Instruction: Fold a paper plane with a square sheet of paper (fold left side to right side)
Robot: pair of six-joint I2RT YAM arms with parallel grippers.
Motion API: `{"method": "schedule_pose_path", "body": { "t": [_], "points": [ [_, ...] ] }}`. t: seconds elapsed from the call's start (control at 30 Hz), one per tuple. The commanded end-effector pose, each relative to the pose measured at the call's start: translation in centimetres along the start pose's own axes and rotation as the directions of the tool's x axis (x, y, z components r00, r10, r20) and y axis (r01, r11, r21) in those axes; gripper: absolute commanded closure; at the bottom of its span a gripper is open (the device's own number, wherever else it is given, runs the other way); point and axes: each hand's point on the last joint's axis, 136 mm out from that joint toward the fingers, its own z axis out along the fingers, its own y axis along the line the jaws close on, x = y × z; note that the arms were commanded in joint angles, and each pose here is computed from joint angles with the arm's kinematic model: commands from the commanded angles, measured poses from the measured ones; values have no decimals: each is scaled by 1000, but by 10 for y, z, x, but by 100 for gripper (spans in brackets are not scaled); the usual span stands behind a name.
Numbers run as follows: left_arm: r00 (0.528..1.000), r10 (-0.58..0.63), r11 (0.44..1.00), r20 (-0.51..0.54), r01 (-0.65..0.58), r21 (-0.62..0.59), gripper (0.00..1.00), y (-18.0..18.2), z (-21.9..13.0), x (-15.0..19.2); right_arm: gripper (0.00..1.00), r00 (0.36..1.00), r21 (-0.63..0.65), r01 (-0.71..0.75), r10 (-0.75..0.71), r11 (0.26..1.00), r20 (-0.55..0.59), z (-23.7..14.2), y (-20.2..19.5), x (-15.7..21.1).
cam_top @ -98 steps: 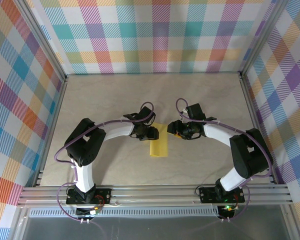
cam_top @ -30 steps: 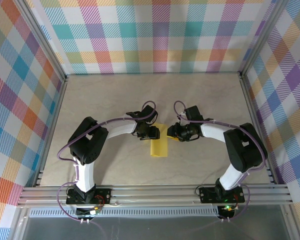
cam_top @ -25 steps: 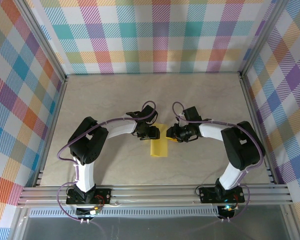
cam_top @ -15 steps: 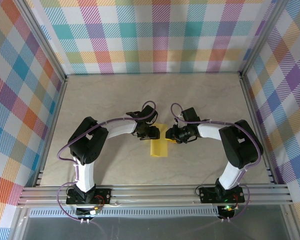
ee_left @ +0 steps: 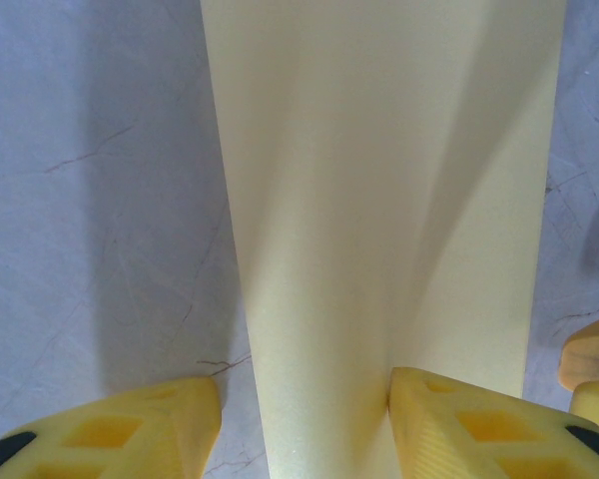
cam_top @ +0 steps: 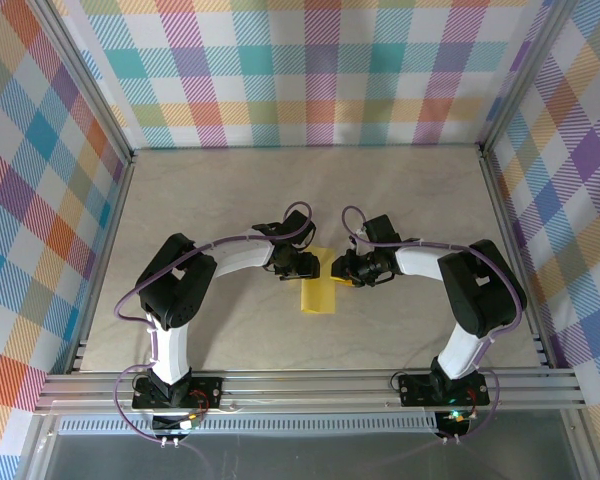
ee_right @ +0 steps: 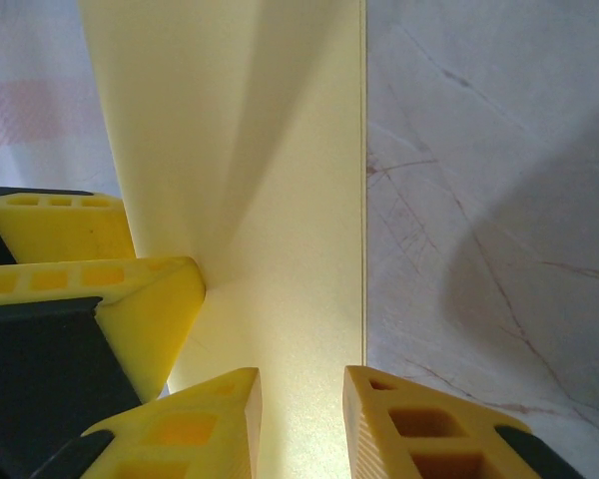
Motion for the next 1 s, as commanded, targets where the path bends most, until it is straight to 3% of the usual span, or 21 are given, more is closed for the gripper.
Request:
{"method": "schedule_pose_path", "body": {
  "t": [0.0, 0.97],
  "points": [
    [995, 12, 998, -99, -18, -56, 48, 16, 41, 31, 72, 1000, -12, 18, -18, 1000, 8, -2, 9, -4],
    [995, 11, 998, -104, -18, -66, 47, 18, 42, 32, 73, 1000, -9, 19, -19, 1000, 0, 3, 8, -4]
  ]
}}
